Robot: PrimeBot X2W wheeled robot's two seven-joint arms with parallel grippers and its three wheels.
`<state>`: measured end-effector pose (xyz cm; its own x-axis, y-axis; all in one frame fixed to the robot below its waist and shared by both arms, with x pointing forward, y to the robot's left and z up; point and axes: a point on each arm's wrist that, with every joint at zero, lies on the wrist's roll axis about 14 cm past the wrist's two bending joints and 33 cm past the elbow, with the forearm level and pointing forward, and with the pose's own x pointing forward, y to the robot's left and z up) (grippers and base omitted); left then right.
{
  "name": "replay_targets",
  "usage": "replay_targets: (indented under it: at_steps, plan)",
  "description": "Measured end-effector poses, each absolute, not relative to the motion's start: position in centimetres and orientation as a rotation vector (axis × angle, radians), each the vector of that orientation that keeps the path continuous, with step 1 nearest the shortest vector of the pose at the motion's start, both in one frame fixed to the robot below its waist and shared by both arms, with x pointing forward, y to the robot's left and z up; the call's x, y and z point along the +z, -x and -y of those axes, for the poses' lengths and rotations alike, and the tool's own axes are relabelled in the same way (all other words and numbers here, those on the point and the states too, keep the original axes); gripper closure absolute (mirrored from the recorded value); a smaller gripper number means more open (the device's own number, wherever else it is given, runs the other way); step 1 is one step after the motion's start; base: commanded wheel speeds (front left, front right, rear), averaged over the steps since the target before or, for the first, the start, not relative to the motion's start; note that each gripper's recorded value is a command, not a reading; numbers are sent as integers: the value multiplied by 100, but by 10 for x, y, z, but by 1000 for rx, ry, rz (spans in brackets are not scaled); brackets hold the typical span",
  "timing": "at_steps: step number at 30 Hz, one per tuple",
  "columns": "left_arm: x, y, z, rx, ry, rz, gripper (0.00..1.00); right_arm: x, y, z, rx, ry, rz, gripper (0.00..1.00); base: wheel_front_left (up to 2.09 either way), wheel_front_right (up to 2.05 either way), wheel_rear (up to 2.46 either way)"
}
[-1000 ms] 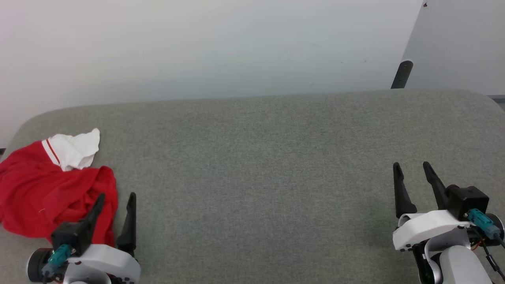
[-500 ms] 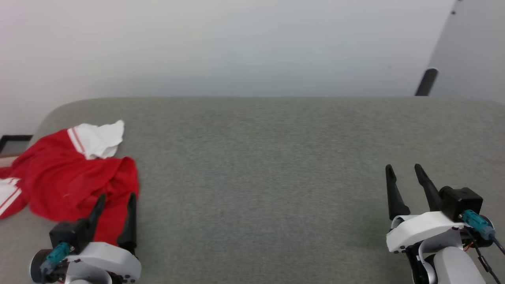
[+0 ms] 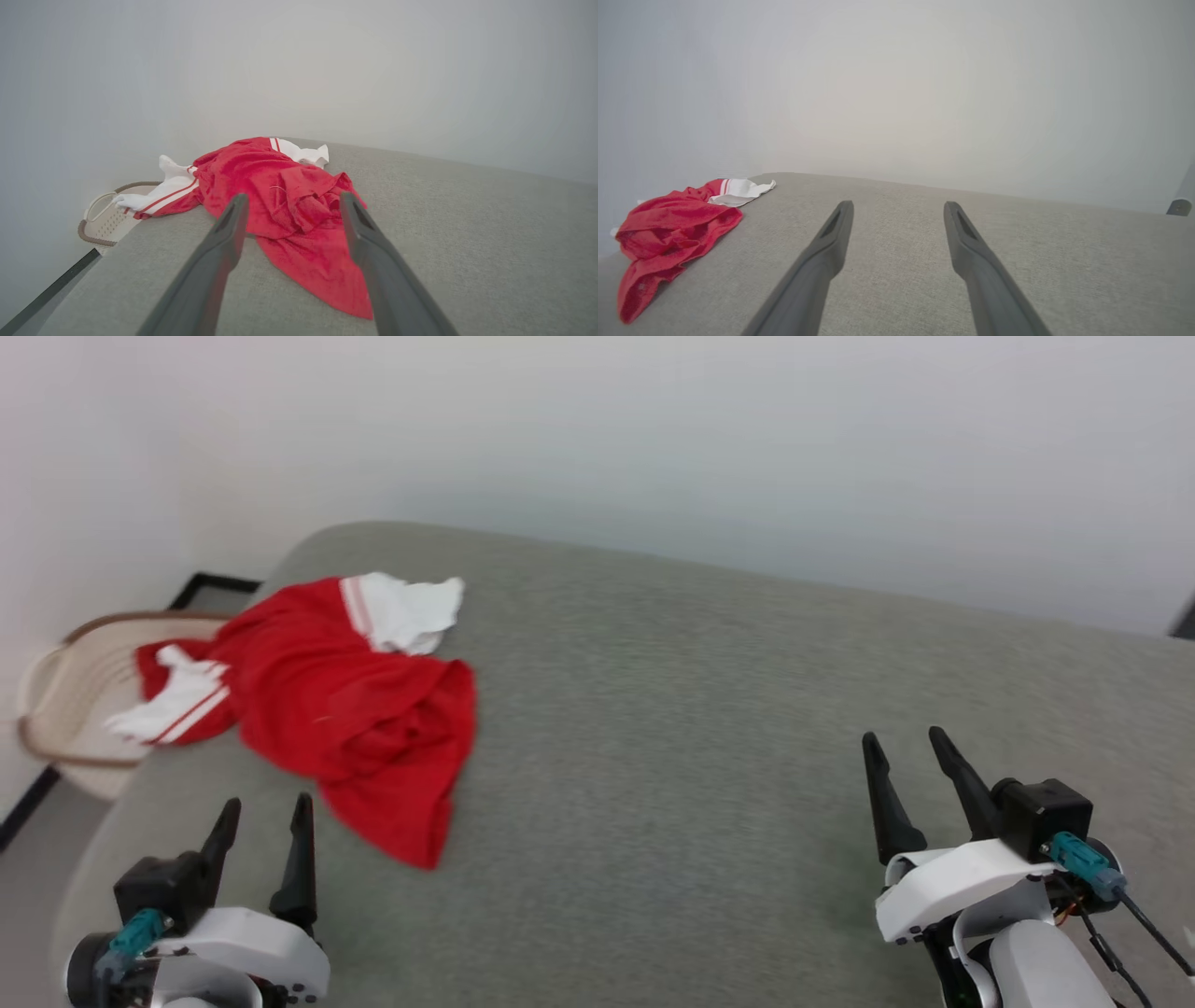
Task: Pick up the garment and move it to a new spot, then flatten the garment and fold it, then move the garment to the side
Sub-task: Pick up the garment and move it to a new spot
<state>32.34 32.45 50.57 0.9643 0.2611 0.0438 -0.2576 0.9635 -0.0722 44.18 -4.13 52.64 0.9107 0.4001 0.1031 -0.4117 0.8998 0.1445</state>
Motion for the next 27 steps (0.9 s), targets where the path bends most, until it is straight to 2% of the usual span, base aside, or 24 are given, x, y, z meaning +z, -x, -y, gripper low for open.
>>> replay_targets:
  at_steps: [16,22,27]
  plan:
    - [504,-195,-409,686,108,100,0,536,-424,-114,833,-175,42,0,0,0,0]
    - [499,-172,-413,761,116,91,0,535,-421,-146,923,-186,20,0,0,0,0]
    - [495,-164,-412,790,128,84,0,533,-423,-154,939,-193,7,0,-5,-5,-5]
